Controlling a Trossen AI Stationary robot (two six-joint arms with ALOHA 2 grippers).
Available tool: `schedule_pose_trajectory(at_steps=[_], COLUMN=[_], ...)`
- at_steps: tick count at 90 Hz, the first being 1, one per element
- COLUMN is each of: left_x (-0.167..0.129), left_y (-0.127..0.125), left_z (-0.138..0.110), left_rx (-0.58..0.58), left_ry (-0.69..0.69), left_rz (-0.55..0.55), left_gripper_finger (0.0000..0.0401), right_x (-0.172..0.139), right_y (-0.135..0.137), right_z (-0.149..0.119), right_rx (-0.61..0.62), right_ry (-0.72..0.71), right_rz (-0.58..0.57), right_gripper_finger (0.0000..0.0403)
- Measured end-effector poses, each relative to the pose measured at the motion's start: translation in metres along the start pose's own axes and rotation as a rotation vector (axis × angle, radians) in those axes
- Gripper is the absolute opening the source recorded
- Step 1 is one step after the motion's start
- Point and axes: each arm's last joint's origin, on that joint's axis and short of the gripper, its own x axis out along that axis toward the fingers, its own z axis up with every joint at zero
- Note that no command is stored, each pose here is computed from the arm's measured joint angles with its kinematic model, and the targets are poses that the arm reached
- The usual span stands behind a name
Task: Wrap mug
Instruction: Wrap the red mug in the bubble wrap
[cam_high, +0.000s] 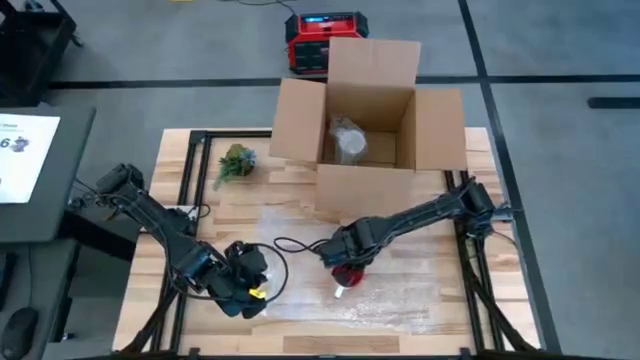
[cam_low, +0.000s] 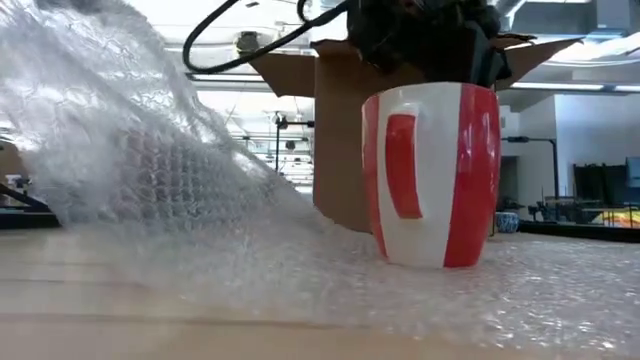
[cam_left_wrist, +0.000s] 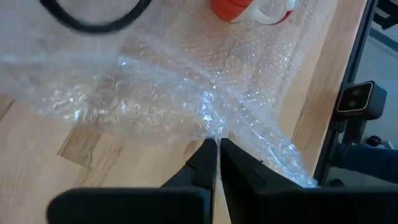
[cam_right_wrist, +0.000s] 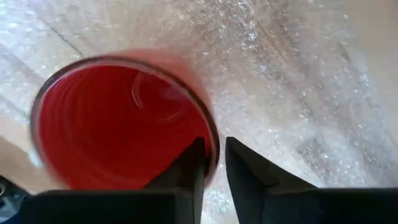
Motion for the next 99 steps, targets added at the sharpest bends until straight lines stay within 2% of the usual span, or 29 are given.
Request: schedule_pose_trajectory(at_steps=[14, 41, 54, 65, 77, 99], left_x=[0.0, 0.0, -0.008, -0.019, -0.021, -0.006], left_y=[0.0, 0.0, -0.006, -0.011, -0.018, -0.019], left_z=[0.0, 0.0, 0.007, 0.02, 0.04, 0.095], left_rx=[0.0, -0.01, -0.015, 0.008, 0.057, 0.108], left_ry=[-0.001, -0.001, -0.022, -0.054, -0.145, -0.347], left_rz=[-0.001, -0.002, -0.042, -0.084, -0.174, -0.331], left_gripper_finger=[0.0, 0.0, 0.0, 0.0, 0.0, 0.0], right_x=[-0.004, -0.001, -0.005, -0.029, -0.063, -0.117], right_y=[-0.003, 0.001, 0.0, -0.006, -0.016, -0.038], right_z=[-0.001, 0.002, 0.001, -0.006, -0.022, -0.054], right_rx=[-0.02, -0.025, -0.02, 0.006, 0.044, 0.141], right_ry=[-0.012, -0.032, -0.043, -0.089, -0.212, -0.419], right_rz=[-0.013, 0.001, 0.017, 0.067, 0.112, 0.209], right_gripper_finger=[0.0005, 0.0011, 0.0038, 0.0074, 0.0105, 0.0127])
